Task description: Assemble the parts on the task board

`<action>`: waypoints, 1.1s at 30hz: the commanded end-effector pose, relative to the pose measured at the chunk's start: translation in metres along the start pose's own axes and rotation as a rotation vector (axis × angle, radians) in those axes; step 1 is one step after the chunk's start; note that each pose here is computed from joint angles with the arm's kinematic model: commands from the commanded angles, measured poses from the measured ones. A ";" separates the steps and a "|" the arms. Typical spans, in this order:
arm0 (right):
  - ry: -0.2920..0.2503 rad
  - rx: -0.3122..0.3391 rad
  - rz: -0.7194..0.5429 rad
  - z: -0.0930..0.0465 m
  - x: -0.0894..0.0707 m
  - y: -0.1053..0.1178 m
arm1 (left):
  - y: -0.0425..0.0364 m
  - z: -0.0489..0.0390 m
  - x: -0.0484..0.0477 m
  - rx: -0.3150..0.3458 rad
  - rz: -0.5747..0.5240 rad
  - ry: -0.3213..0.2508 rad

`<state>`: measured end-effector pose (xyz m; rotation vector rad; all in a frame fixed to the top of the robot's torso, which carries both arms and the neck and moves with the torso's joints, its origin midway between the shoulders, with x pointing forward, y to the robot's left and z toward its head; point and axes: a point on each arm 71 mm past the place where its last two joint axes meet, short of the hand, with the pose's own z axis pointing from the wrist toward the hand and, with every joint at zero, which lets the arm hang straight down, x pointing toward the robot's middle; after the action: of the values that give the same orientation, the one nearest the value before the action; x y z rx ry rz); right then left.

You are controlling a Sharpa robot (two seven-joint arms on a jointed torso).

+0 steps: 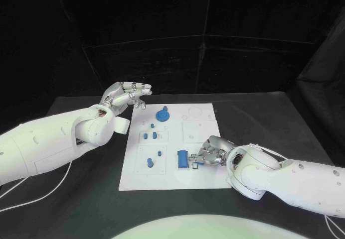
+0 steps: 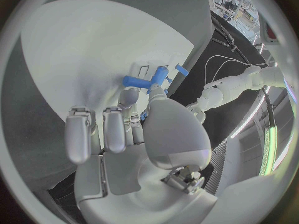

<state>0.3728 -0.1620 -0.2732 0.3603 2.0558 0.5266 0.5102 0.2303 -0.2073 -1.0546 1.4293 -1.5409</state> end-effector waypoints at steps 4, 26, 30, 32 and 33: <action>0.015 -0.034 -0.016 -0.003 0.001 0.005 | -0.0013 0.0004 0.0012 0.005 -0.008 0.010; -0.002 -0.015 -0.057 -0.004 -0.002 -0.001 | -0.0013 0.0001 0.0005 0.003 -0.007 0.008; -0.006 -0.018 -0.055 -0.004 -0.002 0.000 | -0.0012 0.0000 0.0004 0.003 -0.007 0.008; -0.007 -0.019 -0.054 -0.004 -0.002 0.000 | -0.0012 0.0001 0.0004 0.003 -0.008 0.009; -0.008 -0.020 -0.053 -0.004 -0.002 0.000 | -0.0012 0.0001 0.0004 0.002 -0.008 0.009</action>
<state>0.3706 -0.1648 -0.2707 0.3084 2.0526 0.5113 0.5102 0.2310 -0.2074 -1.0561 1.4309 -1.5391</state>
